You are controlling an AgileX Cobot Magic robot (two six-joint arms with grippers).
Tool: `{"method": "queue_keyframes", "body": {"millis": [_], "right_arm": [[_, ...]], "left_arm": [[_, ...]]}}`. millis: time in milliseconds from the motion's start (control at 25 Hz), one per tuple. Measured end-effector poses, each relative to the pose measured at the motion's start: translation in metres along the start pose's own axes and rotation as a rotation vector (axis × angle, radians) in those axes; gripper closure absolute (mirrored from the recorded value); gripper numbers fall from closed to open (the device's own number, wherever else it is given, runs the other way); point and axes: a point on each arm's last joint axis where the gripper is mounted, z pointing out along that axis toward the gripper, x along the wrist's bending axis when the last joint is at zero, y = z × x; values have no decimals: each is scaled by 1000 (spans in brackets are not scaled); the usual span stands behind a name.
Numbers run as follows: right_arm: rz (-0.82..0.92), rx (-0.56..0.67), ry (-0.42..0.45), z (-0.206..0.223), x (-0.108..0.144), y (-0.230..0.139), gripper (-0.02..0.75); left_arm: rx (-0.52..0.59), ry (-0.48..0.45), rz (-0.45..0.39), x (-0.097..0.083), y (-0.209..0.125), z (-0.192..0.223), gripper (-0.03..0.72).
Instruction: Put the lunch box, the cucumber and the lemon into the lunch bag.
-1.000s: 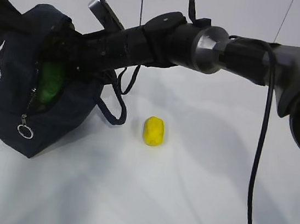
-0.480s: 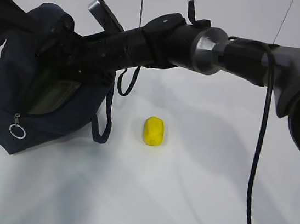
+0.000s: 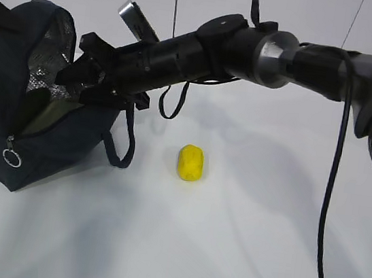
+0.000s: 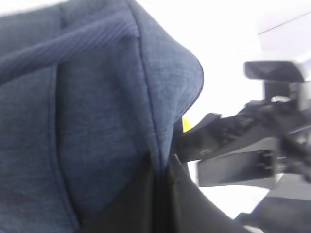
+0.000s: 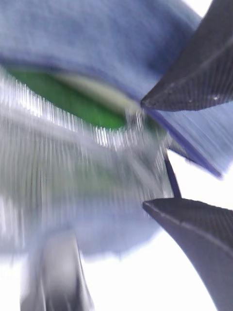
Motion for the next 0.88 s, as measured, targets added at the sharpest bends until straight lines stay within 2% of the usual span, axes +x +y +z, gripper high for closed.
{"method": "queue_keyframes", "body": {"millis": [200, 360, 520, 640, 760, 880], "right_arm": [[-3, 29, 61, -15, -4, 5, 312], [-63, 50, 148, -21, 5, 7, 312], [-152, 91, 167, -26, 18, 10, 312], [-209, 159, 108, -32, 26, 11, 312], [-242, 200, -31, -41, 31, 17, 312], [-277, 191, -149, -51, 39, 26, 312]], "left_arm": [[14, 0, -40, 16, -1, 2, 697], [45, -1, -68, 28, -3, 11, 697], [70, 19, -81, 39, -6, 17, 697], [82, 34, -89, 46, -7, 21, 697], [79, 38, -95, 49, -7, 20, 697], [69, 45, -102, 52, -6, 16, 697]]}}
